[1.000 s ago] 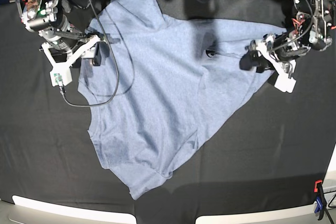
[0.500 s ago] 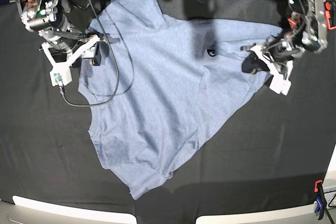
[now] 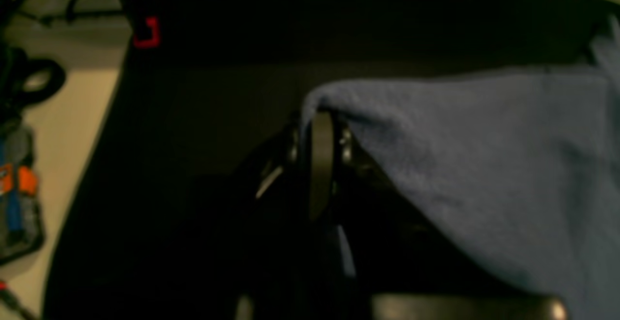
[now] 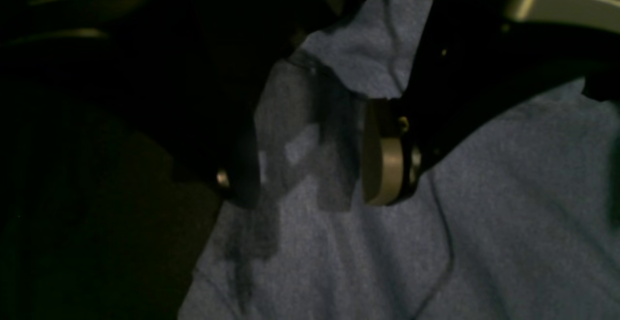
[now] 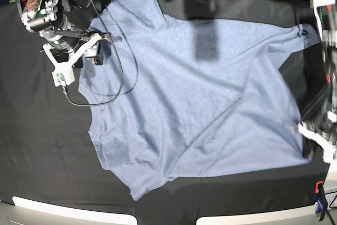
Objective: Layout the t-shirt on the table in an organized manner, then fold the t-shirt properly
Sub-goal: 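Drag the held shirt edge with the left gripper along the hem, then release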
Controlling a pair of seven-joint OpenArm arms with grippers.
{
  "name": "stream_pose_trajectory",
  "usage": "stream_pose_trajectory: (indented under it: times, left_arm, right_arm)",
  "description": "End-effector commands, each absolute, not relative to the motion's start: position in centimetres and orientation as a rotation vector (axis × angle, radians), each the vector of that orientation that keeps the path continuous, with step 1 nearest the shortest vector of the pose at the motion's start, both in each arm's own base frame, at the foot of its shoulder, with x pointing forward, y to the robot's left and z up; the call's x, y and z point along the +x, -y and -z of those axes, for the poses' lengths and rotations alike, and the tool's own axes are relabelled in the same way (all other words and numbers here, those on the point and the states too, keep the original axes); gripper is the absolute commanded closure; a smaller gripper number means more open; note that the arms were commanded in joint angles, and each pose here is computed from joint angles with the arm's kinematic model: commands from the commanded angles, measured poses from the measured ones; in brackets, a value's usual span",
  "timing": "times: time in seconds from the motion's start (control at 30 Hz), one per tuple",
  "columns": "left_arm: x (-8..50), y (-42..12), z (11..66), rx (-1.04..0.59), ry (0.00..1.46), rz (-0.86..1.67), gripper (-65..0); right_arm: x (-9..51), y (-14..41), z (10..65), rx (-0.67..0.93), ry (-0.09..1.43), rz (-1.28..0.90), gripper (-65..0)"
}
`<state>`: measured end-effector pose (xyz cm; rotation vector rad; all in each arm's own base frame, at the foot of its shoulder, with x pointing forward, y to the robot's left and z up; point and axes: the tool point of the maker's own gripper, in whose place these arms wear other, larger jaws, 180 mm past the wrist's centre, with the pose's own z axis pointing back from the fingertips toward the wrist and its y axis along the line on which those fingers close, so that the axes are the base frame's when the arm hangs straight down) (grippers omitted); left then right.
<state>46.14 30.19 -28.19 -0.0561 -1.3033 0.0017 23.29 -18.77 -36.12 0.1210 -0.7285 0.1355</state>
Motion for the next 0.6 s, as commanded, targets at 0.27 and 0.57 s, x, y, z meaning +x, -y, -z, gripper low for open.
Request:
stream_pose_trajectory:
  times: [0.27, 0.57]
  left_arm:
    - [55.0, -33.7, 22.2, -0.016, 1.404, -0.083, 0.0]
    - [56.6, -34.2, 22.4, 0.221, 1.352, 0.004, 0.0]
  right_arm:
    - [23.8, 18.7, 35.2, 0.12, 0.767, -0.154, -32.7]
    - [23.8, 18.7, 35.2, 0.12, 0.767, -0.155, -32.7]
